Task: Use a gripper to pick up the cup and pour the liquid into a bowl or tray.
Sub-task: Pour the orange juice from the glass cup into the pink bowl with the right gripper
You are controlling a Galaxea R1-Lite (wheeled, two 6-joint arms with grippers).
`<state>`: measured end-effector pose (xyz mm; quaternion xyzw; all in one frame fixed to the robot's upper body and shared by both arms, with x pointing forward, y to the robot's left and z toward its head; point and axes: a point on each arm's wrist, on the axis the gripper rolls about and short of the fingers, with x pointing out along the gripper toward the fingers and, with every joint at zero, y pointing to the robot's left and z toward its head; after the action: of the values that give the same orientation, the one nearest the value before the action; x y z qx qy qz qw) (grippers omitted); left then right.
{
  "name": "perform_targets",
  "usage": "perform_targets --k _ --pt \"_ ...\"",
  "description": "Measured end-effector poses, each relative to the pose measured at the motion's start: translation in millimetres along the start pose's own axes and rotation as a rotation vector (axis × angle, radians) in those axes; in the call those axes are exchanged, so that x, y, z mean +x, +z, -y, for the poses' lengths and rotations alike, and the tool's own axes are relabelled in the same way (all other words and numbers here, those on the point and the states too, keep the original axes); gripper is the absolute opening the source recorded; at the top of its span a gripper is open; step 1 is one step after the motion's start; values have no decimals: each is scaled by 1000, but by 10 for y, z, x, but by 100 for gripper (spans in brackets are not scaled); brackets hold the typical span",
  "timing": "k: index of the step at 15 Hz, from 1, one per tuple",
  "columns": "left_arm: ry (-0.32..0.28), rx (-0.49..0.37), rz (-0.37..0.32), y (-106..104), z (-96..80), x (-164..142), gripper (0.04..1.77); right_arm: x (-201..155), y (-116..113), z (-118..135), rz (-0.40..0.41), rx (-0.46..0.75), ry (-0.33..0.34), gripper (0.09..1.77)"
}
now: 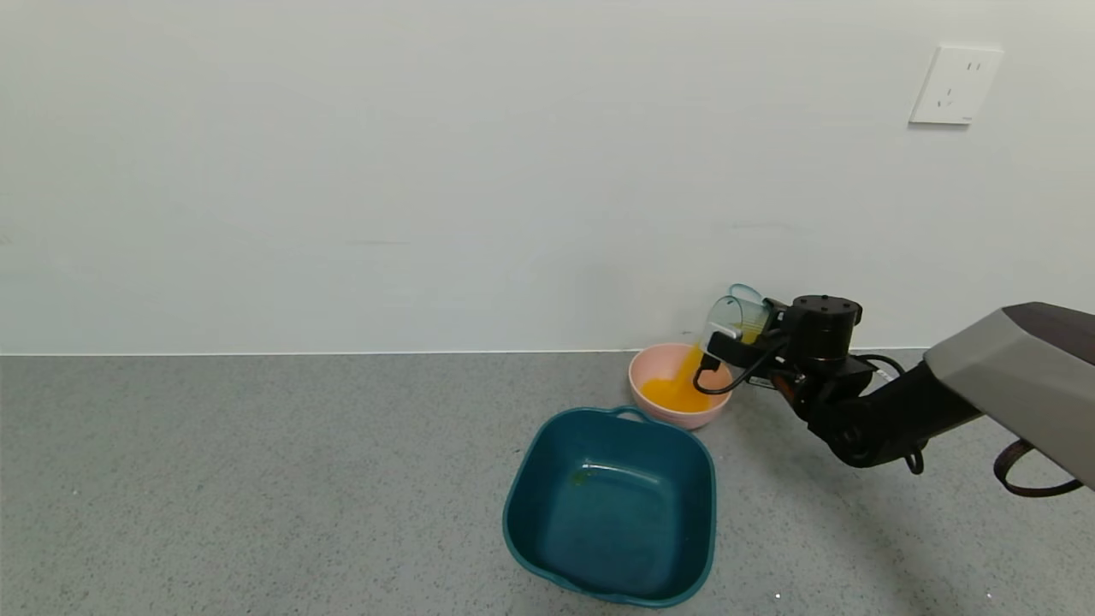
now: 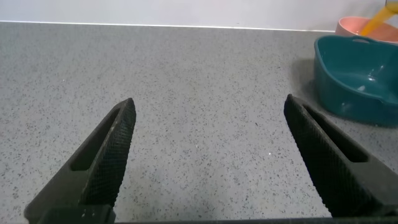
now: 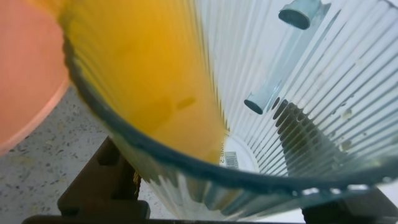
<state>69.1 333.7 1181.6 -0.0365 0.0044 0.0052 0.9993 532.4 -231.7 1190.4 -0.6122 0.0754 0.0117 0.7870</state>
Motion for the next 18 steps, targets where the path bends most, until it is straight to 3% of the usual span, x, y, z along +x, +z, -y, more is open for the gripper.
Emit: perform_targets --k 18 --pt "0 0 0 0 0 0 172 6 177 56 37 -239 -32 137"
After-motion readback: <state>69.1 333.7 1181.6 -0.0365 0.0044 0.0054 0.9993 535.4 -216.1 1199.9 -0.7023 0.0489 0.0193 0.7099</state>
